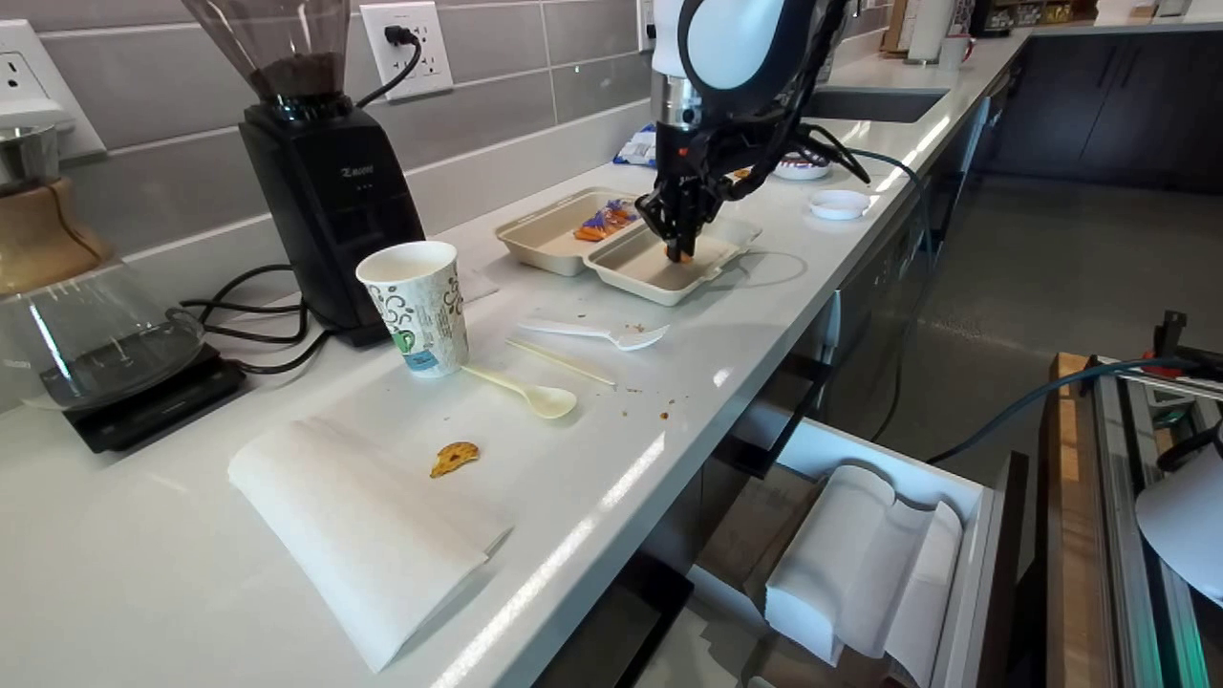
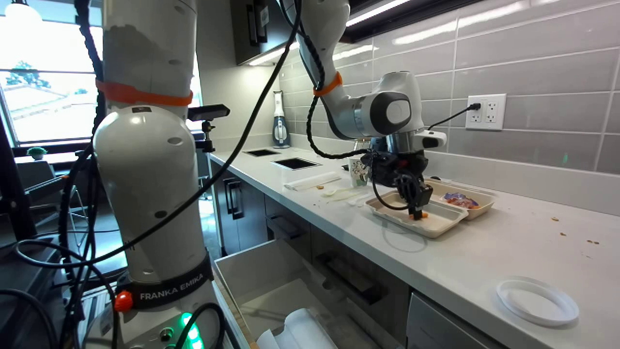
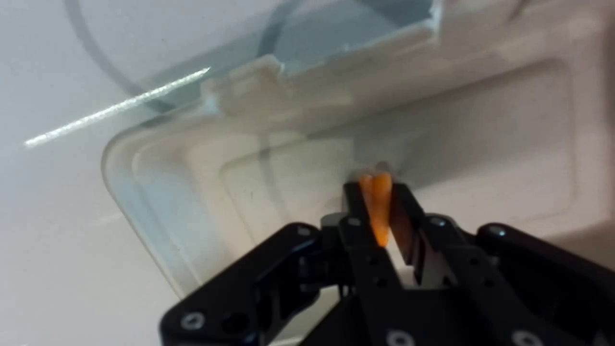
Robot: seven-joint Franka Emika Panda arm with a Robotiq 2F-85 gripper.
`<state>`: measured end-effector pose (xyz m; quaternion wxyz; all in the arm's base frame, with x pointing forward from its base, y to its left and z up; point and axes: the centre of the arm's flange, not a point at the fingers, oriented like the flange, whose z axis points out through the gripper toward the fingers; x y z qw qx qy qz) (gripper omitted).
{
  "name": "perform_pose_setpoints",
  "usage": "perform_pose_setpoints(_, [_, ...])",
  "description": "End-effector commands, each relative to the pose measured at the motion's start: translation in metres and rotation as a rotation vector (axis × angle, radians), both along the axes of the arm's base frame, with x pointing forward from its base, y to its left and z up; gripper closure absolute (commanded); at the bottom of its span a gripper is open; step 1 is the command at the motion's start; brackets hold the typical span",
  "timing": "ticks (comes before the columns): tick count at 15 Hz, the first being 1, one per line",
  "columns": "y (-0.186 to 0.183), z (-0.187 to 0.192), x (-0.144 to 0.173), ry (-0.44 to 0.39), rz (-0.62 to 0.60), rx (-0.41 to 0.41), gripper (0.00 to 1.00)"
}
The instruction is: Put the orange objects in the plastic
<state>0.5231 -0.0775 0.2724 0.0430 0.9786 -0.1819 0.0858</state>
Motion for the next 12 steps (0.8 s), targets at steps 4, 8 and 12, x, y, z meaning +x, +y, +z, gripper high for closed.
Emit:
perform_pose_setpoints(4, [0.004, 0.024, -0.012, -0.045, 0.002, -0.002, 0.95])
perform_pose_setpoints(8, [0.014, 0.043, -0.017, -0.058, 0.032, -0.006, 0.95])
perform_pose_setpoints(12, [0.015, 0.058, -0.020, -0.078, 0.053, -0.021, 0.95])
